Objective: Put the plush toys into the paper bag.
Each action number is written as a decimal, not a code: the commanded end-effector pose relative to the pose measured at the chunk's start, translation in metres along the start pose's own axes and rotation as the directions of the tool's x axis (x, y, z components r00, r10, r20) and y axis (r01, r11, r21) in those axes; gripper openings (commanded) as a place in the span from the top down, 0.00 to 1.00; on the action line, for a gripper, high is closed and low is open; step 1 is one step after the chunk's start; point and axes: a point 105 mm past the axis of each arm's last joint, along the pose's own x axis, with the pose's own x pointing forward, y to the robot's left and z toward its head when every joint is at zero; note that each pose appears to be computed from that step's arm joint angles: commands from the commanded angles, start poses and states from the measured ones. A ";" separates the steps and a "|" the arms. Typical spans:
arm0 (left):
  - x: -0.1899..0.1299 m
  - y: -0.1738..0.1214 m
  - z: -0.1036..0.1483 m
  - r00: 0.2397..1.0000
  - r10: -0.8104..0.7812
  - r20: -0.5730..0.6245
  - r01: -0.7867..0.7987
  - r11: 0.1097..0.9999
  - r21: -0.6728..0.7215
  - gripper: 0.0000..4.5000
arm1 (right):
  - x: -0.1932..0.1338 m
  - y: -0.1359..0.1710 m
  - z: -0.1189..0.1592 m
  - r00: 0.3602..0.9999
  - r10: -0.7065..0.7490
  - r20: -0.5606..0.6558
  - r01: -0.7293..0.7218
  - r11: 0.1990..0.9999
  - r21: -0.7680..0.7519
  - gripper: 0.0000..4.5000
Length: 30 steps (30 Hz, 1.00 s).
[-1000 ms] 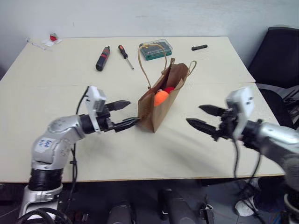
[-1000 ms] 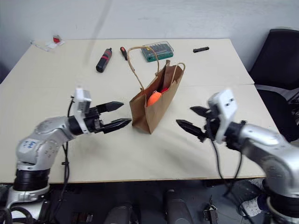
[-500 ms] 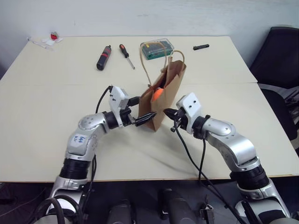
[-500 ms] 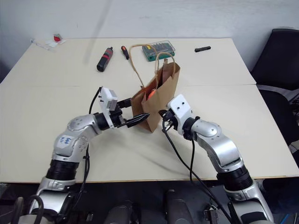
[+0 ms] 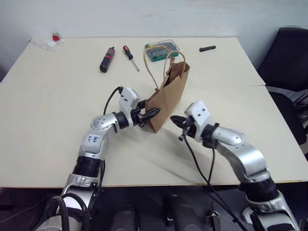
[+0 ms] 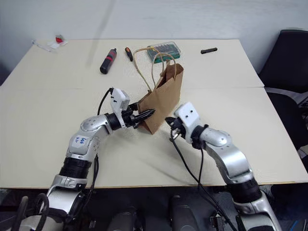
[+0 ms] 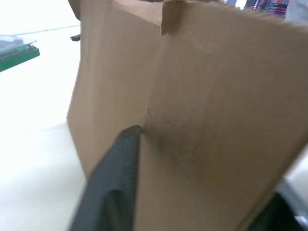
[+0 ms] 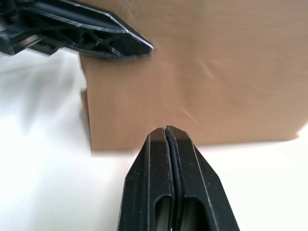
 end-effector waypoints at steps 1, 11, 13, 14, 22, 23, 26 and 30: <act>-0.003 -0.006 0.020 0.986 -0.161 0.041 0.159 0.986 0.049 0.75 | -0.044 -0.003 0.024 0.998 0.018 0.057 -0.016 0.999 -0.035 1.00; 0.007 -0.022 0.026 0.813 -0.582 -0.013 0.581 0.814 -0.010 1.00 | -0.163 -0.017 0.034 0.997 -0.029 -0.065 0.029 0.999 0.013 0.35; 0.014 -0.027 0.023 0.774 -0.633 -0.033 0.633 0.774 -0.013 1.00 | -0.179 -0.019 0.033 0.994 -0.061 -0.086 0.063 0.998 0.023 0.19; 0.017 -0.029 0.017 0.757 -0.651 -0.060 0.652 0.758 -0.003 1.00 | -0.185 -0.018 0.030 0.992 -0.074 -0.101 0.077 0.997 0.031 0.12; 0.016 -0.018 0.007 0.762 -0.633 -0.136 0.639 0.769 0.004 0.96 | -0.188 -0.010 0.011 0.984 -0.098 -0.147 0.109 0.992 0.068 0.00; 0.011 -0.013 0.010 0.770 -0.623 -0.135 0.629 0.777 0.001 0.90 | -0.188 -0.011 0.010 0.984 -0.095 -0.150 0.106 0.992 0.071 0.00; -0.009 -0.002 0.019 0.792 -0.595 -0.137 0.601 0.799 0.002 0.72 | -0.187 -0.014 0.009 0.986 -0.068 -0.151 0.080 0.994 0.077 0.00; -0.050 0.006 0.036 0.827 -0.542 -0.149 0.543 0.839 -0.033 0.44 | -0.188 -0.020 0.011 0.988 -0.018 -0.152 0.031 0.996 0.084 0.00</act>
